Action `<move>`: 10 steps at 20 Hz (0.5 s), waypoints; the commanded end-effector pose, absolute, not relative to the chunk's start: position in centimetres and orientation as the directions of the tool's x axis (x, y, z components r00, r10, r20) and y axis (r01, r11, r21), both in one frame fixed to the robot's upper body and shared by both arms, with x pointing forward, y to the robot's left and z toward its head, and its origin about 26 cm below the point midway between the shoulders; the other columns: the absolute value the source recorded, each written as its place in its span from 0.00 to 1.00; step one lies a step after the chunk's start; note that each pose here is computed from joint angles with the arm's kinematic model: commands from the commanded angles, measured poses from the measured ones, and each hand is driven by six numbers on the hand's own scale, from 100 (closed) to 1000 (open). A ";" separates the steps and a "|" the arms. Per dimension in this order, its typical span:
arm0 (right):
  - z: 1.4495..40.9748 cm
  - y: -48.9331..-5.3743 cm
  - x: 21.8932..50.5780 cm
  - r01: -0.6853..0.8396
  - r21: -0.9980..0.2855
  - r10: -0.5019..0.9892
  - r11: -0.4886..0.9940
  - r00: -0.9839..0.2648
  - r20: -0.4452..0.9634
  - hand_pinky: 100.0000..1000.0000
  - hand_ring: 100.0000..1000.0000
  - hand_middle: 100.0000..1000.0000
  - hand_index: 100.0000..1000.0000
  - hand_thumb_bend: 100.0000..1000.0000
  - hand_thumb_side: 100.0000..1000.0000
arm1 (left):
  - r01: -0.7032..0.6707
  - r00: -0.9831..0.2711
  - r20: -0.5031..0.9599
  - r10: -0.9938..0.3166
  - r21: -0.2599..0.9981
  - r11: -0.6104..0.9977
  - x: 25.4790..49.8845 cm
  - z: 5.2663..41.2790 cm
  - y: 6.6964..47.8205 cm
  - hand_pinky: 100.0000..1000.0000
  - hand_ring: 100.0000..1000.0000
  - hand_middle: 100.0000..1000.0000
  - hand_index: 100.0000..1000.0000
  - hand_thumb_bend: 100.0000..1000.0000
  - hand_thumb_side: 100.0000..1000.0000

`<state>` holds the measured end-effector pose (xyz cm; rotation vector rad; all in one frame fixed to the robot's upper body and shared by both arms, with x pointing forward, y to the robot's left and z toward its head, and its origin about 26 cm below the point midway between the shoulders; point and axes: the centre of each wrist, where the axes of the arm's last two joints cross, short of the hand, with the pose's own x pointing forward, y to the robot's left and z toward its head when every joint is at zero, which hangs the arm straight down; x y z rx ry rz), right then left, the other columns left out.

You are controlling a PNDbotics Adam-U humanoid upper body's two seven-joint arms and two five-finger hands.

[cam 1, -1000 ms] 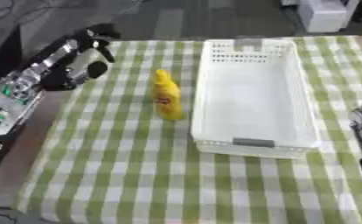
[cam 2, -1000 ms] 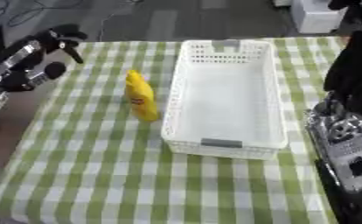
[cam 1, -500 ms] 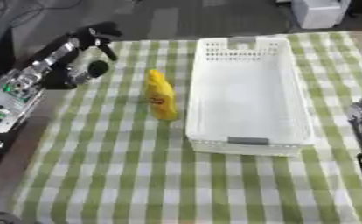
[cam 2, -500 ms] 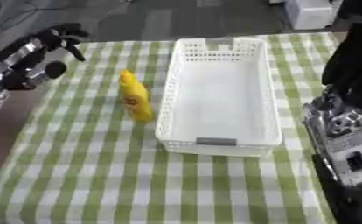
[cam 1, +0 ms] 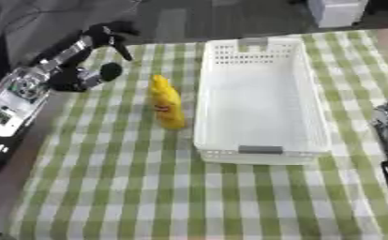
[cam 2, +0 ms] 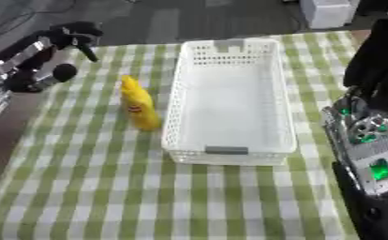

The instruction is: Pick up objects on the table and place them in the box.

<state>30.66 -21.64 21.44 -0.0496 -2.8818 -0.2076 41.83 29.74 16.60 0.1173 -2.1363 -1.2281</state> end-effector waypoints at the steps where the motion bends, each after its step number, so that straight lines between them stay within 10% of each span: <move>1: 22.4 -21.3 30.5 0.035 0.145 0.001 0.989 -0.974 0.228 0.35 0.59 0.66 0.73 0.00 0.94 | 0.220 -0.793 0.469 -0.389 0.816 0.535 42.1 17.4 29.6 0.89 0.60 0.83 0.98 0.40 0.83; 10: 22.6 -21.0 30.6 0.024 0.154 -0.012 0.988 -0.974 0.225 0.35 0.59 0.66 0.73 0.00 0.94 | 0.250 -0.761 0.505 -0.407 0.807 0.535 42.6 14.8 29.4 0.89 0.59 0.83 1.00 0.38 0.84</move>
